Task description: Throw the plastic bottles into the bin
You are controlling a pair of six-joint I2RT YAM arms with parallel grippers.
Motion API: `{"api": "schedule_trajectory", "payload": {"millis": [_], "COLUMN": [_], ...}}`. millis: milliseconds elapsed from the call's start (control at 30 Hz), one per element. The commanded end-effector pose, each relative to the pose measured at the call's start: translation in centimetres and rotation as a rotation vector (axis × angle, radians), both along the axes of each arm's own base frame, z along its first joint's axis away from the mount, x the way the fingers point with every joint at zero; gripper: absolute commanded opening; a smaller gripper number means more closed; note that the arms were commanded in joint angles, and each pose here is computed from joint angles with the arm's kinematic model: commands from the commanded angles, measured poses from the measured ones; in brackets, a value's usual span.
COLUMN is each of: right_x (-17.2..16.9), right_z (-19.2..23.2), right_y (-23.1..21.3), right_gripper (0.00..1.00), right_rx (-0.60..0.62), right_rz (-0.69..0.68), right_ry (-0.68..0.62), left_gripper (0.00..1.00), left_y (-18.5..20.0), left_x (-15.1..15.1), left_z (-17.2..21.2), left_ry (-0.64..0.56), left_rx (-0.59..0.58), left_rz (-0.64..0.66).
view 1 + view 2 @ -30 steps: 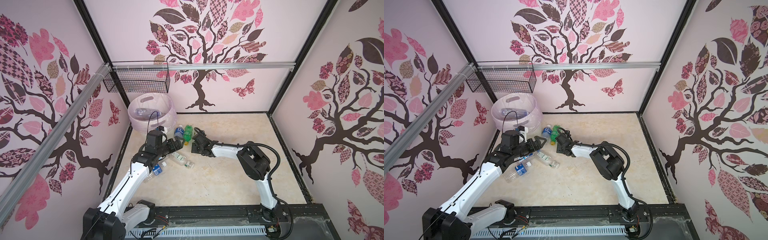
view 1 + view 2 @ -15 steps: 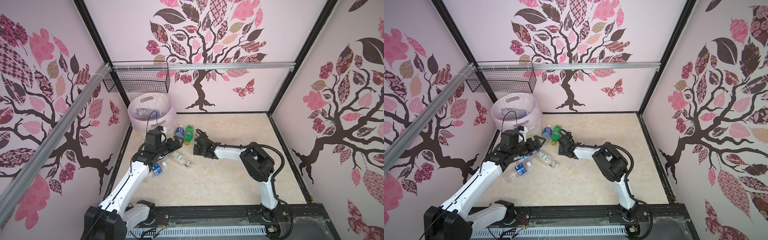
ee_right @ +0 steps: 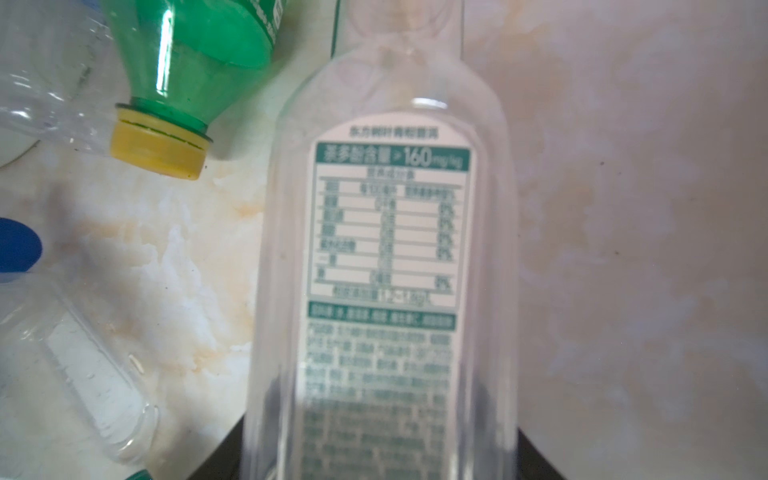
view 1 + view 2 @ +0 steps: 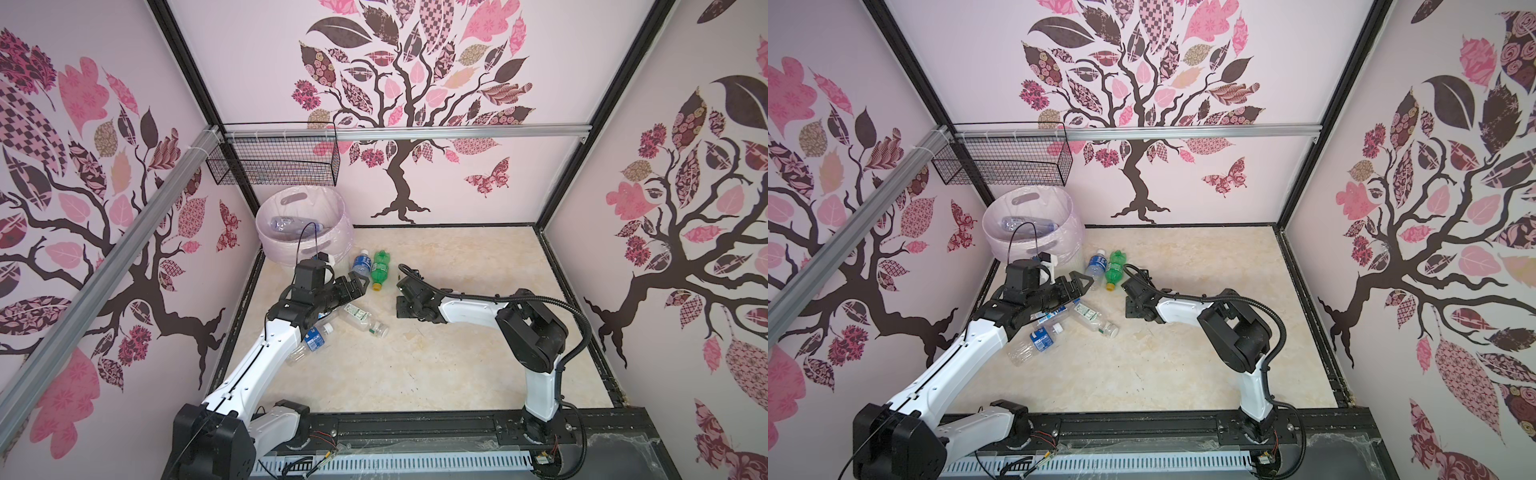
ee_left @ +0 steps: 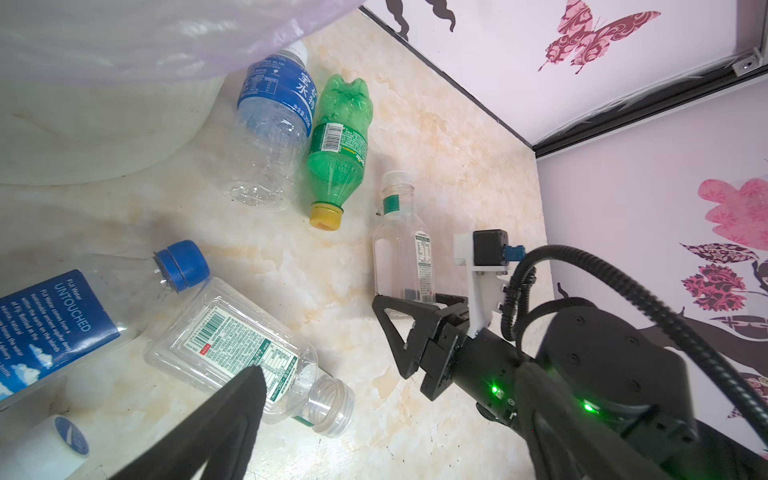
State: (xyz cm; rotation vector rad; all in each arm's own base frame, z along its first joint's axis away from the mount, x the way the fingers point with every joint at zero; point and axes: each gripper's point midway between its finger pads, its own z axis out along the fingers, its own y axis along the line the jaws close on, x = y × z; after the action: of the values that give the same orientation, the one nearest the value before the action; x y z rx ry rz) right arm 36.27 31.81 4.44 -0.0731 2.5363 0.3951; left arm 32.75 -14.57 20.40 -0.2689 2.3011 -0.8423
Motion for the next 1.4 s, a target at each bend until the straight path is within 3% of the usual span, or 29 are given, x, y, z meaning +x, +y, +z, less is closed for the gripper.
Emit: {"api": "schedule_trajectory", "payload": {"millis": [0,233,633,933,1167,1367], "right_x": [0.0,-0.9,-2.8,-4.4,-5.8,-7.0], "right_z": [3.5,6.1,13.6,17.4,19.1,20.3], "right_y": [-0.5,-1.6,-2.5,-0.9,0.6,1.4], "right_gripper": [0.54,0.53,0.53,0.52,0.52,0.53], "right_rx": [0.008,-0.010,0.078,0.178,0.210,0.239], "right_rz": [0.027,0.078,0.169,0.299,0.375,0.422], "right_ry": [-0.070,-0.134,-0.281,-0.344,-0.384,-0.422], "left_gripper": [0.97,0.97,0.97,0.97,0.97,0.88], "left_y": [-0.5,-1.3,-3.7,-7.7,-8.4,-8.9], "left_x": [0.0,0.3,3.6,4.7,5.5,6.3], "left_z": [-0.3,0.7,4.3,7.4,8.1,8.5], "left_ry": [-0.016,-0.014,-0.029,-0.072,-0.088,-0.099], "left_rx": [0.034,0.053,0.000,-0.072,-0.091,-0.109], "left_rz": [-0.014,0.002,-0.022,-0.101,-0.099,-0.103]}}
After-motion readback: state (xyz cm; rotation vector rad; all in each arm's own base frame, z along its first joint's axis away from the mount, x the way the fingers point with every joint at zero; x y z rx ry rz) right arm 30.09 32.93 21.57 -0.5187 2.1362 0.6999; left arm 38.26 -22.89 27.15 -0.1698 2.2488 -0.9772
